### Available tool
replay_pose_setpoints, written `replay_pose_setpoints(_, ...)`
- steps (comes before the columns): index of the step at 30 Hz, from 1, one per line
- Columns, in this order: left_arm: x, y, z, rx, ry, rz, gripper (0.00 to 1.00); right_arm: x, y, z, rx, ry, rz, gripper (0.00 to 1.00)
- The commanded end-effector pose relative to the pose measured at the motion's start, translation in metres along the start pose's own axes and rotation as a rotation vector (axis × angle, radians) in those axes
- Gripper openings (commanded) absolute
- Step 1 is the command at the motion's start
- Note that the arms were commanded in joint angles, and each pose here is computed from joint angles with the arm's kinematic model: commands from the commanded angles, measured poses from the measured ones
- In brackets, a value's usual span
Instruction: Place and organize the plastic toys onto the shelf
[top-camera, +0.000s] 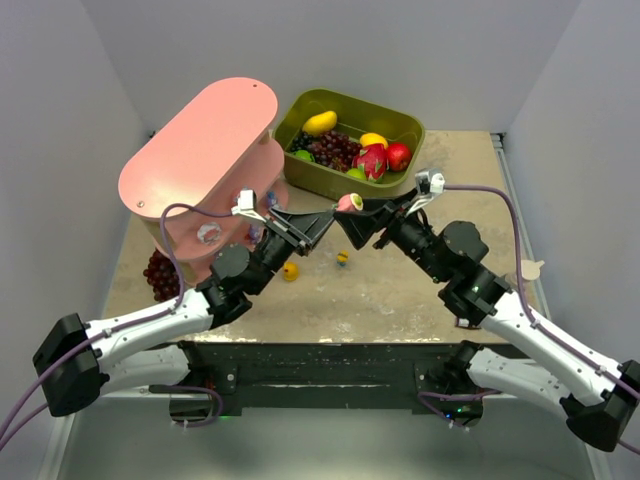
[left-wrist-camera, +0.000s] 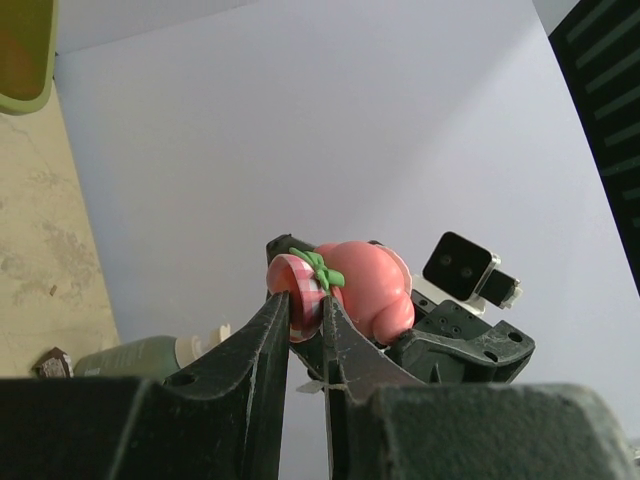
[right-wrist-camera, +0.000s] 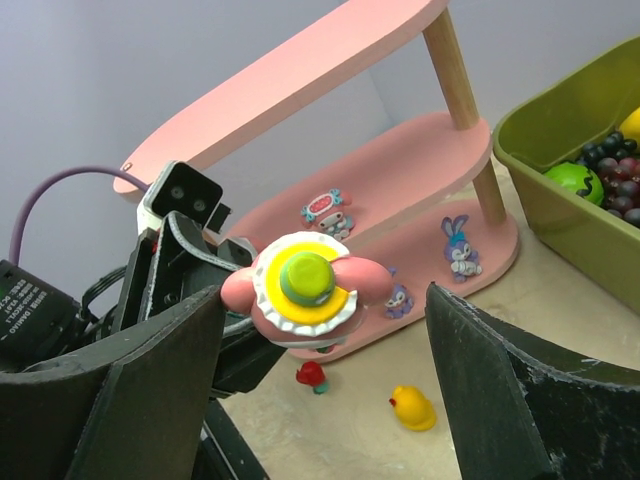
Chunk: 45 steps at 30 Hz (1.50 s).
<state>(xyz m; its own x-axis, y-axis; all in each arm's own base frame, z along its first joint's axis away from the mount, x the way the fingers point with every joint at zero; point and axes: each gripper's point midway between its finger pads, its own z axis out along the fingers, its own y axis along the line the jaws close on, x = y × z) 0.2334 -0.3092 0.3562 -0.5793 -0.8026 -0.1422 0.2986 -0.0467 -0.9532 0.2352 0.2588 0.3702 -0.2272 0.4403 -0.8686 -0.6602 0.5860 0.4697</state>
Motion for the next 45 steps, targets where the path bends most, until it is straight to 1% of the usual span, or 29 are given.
replay_pose_setpoints(1, -0.022, -0.018, 0.005, 0.067, -0.101, -0.023, 0.00, -0.030, 0.016, 0.003, -0.033, -0.076, 0.023, 0.81)
replay_pose_setpoints(14, -0.021, -0.011, 0.011, 0.048, -0.110, -0.014, 0.00, -0.031, 0.020, 0.011, -0.045, -0.085, 0.045, 0.76)
replay_pose_setpoints(19, -0.020, -0.010, 0.013, 0.045, -0.111, -0.009, 0.00, -0.029, 0.021, 0.014, -0.047, -0.077, 0.048, 0.65)
replay_pose_setpoints(23, -0.021, -0.010, 0.015, 0.043, -0.116, 0.004, 0.00, -0.028, 0.021, 0.016, -0.050, -0.070, 0.053, 0.63)
replay_pose_setpoints(28, -0.019, -0.006, 0.017, 0.035, -0.112, 0.011, 0.00, -0.028, 0.021, 0.018, -0.046, -0.065, 0.053, 0.64)
replay_pose_setpoints(33, -0.019, -0.004, 0.019, 0.029, -0.116, 0.016, 0.00, -0.024, 0.019, 0.021, -0.038, -0.054, 0.049, 0.71)
replay_pose_setpoints(40, -0.024, -0.004, 0.018, 0.025, -0.138, 0.015, 0.00, -0.021, 0.018, 0.024, -0.033, -0.044, 0.034, 0.76)
replay_pose_setpoints(43, -0.025, -0.006, 0.018, 0.028, -0.142, 0.015, 0.00, -0.018, 0.017, 0.025, -0.026, -0.038, 0.029, 0.76)
replay_pose_setpoints(45, -0.025, -0.004, 0.018, 0.026, -0.142, 0.014, 0.00, -0.017, 0.015, 0.026, -0.019, -0.036, 0.024, 0.74)
